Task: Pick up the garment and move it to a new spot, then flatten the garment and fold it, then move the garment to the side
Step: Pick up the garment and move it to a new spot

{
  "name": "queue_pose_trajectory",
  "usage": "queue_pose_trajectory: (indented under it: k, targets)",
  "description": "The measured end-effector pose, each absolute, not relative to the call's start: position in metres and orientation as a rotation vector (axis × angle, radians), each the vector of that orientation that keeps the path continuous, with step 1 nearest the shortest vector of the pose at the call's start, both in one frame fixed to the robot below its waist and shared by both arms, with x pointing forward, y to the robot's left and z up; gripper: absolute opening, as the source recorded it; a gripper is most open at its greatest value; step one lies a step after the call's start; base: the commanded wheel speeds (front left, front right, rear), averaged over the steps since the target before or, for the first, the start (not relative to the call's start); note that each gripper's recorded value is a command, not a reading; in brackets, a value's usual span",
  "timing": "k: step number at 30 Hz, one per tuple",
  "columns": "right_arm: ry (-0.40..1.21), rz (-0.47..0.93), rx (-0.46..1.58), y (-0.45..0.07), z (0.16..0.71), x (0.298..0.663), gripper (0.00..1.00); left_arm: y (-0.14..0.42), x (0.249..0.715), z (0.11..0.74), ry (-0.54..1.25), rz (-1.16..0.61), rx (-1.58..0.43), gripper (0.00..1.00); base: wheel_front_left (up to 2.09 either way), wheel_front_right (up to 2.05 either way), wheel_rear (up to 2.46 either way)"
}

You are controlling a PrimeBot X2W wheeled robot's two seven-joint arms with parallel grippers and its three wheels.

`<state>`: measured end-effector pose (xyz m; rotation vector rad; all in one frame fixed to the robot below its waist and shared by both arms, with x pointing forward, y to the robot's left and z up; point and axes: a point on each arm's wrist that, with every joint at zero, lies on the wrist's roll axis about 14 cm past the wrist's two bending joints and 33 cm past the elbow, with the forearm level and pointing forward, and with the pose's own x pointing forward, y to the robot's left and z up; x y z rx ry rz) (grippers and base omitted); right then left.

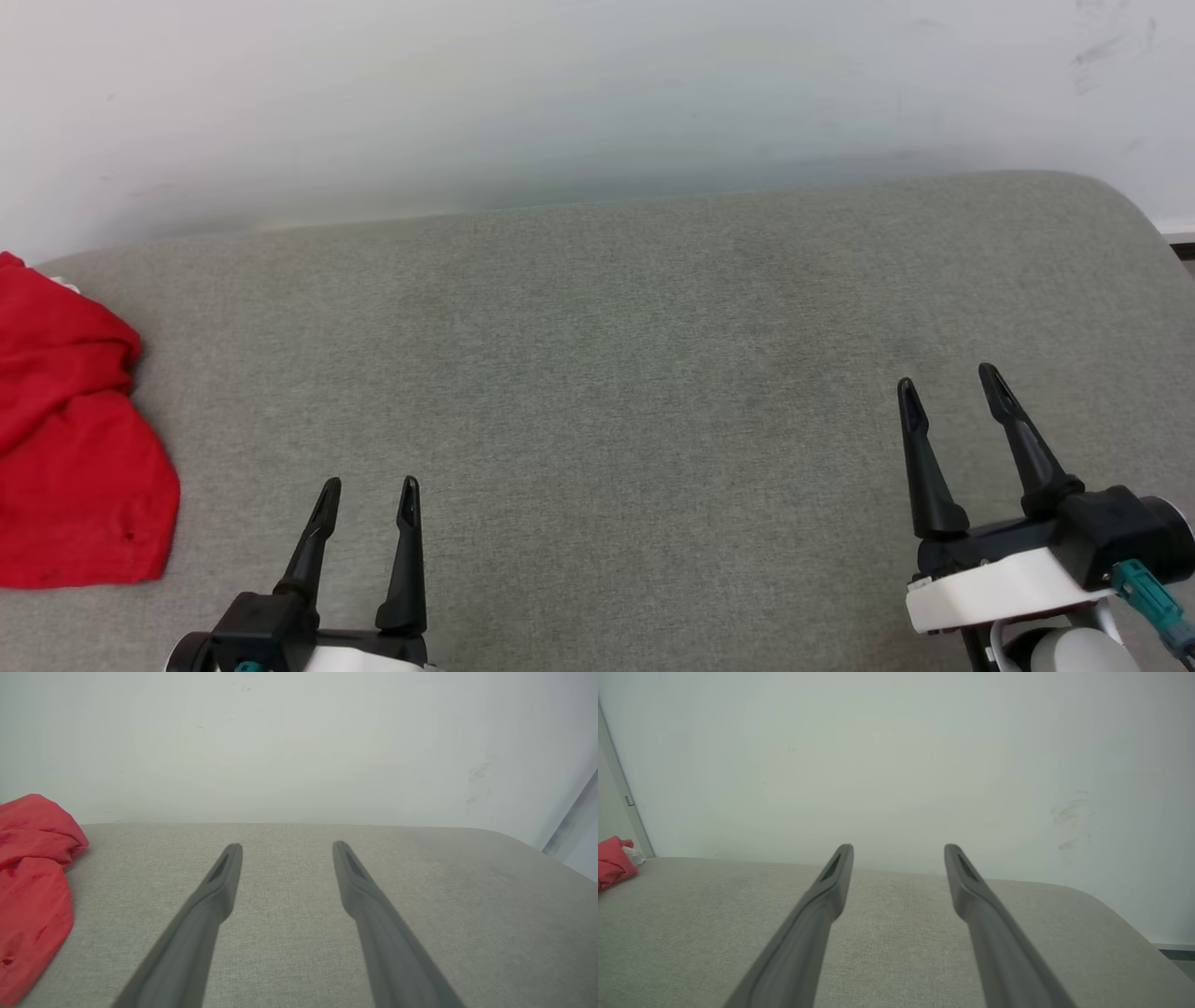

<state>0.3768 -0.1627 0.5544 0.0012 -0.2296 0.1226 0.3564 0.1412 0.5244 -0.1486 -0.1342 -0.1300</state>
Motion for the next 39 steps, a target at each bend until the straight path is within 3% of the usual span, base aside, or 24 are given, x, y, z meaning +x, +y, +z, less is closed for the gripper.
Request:
queue_pose_trajectory:
  k: [13,25,39]
  targets:
    - [-0.224,0.270,0.064,-0.112,0.552,0.386,1.00,0.192,0.336,0.519,-0.123,0.029,-0.140,1.00,0.00,0.00,0.00]
    - [-0.201,0.542,0.117,-0.020,0.550,0.381,1.00,0.265,0.269,0.516,-0.133,0.289,-0.121,1.00,0.00,0.00,0.00]
    - [-0.175,0.738,0.159,0.043,0.550,0.360,1.00,0.303,0.208,0.514,-0.146,0.461,-0.094,1.00,0.00,0.00,0.00]
